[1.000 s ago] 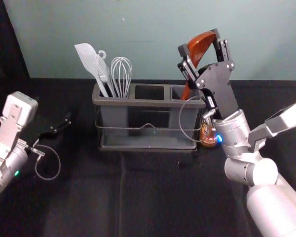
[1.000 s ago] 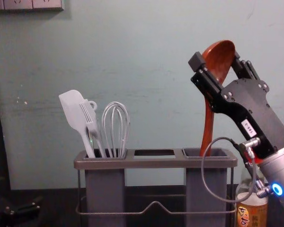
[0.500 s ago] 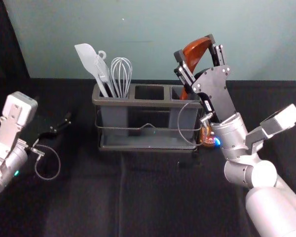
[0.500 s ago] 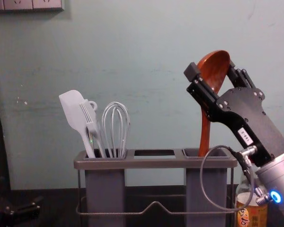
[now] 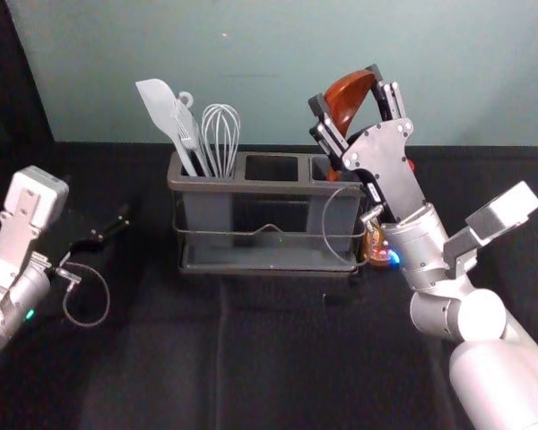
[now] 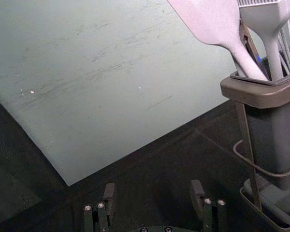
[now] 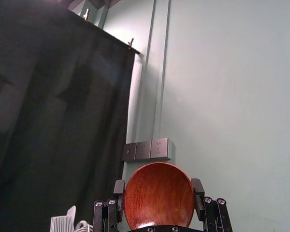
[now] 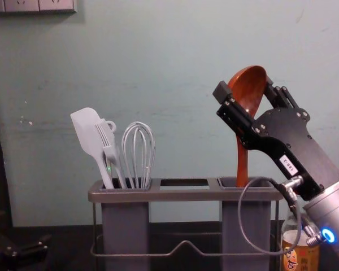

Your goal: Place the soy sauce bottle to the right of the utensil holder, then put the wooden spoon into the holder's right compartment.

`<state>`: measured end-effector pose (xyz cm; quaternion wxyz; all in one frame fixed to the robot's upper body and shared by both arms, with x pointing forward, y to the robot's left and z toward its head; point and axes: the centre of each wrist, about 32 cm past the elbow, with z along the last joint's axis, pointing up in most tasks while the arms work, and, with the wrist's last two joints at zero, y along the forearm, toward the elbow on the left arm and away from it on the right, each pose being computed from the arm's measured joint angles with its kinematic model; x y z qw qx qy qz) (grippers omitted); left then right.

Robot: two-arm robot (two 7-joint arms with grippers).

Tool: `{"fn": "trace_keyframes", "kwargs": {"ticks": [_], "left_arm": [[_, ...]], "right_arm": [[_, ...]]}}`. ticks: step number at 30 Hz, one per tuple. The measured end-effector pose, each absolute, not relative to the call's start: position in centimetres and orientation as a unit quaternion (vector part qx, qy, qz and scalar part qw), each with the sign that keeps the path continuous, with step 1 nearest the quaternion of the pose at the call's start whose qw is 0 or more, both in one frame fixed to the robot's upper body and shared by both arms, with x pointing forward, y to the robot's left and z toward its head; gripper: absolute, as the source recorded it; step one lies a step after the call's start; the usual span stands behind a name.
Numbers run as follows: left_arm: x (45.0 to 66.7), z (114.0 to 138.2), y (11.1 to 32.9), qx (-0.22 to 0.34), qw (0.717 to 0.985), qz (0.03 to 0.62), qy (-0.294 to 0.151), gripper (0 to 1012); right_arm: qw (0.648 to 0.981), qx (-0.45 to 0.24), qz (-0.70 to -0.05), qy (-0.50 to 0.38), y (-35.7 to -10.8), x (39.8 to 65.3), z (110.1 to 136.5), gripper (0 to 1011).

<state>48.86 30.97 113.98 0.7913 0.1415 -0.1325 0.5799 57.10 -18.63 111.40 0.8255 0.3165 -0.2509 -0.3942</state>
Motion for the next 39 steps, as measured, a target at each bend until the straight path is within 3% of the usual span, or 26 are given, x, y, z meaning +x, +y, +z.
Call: {"fn": "trace_keyframes", "kwargs": {"ticks": [12, 19, 27, 39], "left_arm": [[48.9, 114.0, 31.0, 0.142, 0.791, 0.58, -0.132, 1000], [48.9, 114.0, 31.0, 0.141, 0.791, 0.58, -0.132, 1000], [48.9, 114.0, 31.0, 0.142, 0.791, 0.58, -0.132, 1000], [48.9, 114.0, 31.0, 0.142, 0.791, 0.58, -0.132, 1000]], "right_arm": [[0.829, 0.304, -0.401, -0.243, -18.9, 56.7, 110.7, 841], [0.83, 0.301, -0.405, -0.237, -18.9, 56.4, 110.2, 993], [0.826, 0.308, -0.409, -0.237, -18.8, 56.2, 110.2, 1002], [0.814, 0.321, -0.403, -0.269, -18.9, 56.0, 113.3, 1003]]}}
